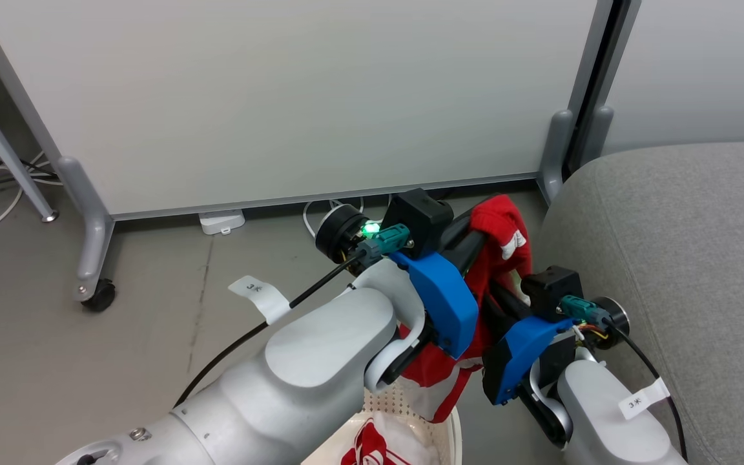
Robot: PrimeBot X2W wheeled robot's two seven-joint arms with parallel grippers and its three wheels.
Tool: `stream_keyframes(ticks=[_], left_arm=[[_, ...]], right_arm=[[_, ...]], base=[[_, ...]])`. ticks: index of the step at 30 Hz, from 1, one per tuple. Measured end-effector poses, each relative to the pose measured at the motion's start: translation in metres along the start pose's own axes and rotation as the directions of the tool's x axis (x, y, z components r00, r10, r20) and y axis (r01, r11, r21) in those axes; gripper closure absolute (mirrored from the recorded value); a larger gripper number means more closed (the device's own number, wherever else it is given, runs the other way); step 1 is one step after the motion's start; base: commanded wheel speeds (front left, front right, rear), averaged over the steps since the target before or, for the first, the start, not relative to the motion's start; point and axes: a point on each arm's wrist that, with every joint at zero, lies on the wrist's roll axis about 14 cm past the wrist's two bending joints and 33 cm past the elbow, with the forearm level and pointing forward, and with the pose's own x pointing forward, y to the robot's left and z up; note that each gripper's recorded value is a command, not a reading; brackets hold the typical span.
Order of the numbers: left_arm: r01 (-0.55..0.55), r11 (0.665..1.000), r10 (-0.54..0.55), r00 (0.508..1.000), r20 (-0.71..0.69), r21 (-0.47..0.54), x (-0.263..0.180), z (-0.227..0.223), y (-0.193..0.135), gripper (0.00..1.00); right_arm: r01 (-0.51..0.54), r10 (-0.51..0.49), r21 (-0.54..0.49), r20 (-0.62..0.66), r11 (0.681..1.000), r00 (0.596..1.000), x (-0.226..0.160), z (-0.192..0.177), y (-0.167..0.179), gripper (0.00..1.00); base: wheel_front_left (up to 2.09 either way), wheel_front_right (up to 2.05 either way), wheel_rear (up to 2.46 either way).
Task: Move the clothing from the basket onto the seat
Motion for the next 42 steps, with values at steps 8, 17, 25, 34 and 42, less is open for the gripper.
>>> stream_keyframes(ticks=[8, 17, 25, 34, 42], left_arm=[[-0.027, 1.000, 0.027, 1.000, -0.016, 0.001, 0.001, -0.007, 0.009, 0.00], [-0.072, 0.997, 0.070, 0.996, -0.056, -0.024, -0.011, -0.036, 0.023, 0.00], [-0.130, 0.986, 0.127, 0.991, -0.038, -0.099, -0.034, -0.051, 0.040, 0.00], [-0.221, 0.958, 0.225, 0.974, -0.002, -0.180, -0.077, -0.068, 0.057, 0.00], [-0.307, 0.938, 0.320, 0.945, 0.062, -0.162, -0.104, -0.062, 0.076, 0.00]], right_arm=[[0.010, -0.010, 0.003, 0.015, 1.000, 1.000, -0.001, 0.002, -0.004, 1.00], [0.048, -0.049, 0.019, 0.053, 0.999, 0.997, -0.003, 0.010, -0.016, 1.00], [0.091, -0.093, 0.021, 0.091, 0.996, 0.991, -0.008, 0.020, -0.031, 1.00], [0.147, -0.150, 0.041, 0.113, 0.988, 0.982, -0.016, 0.025, -0.048, 1.00], [0.182, -0.187, 0.050, 0.121, 0.982, 0.975, -0.025, 0.025, -0.058, 1.00]], base=[[0.00, 0.00, 0.00], [0.00, 0.00, 0.00], [0.00, 0.00, 0.00], [0.00, 0.00, 0.00], [0.00, 0.00, 0.00]])
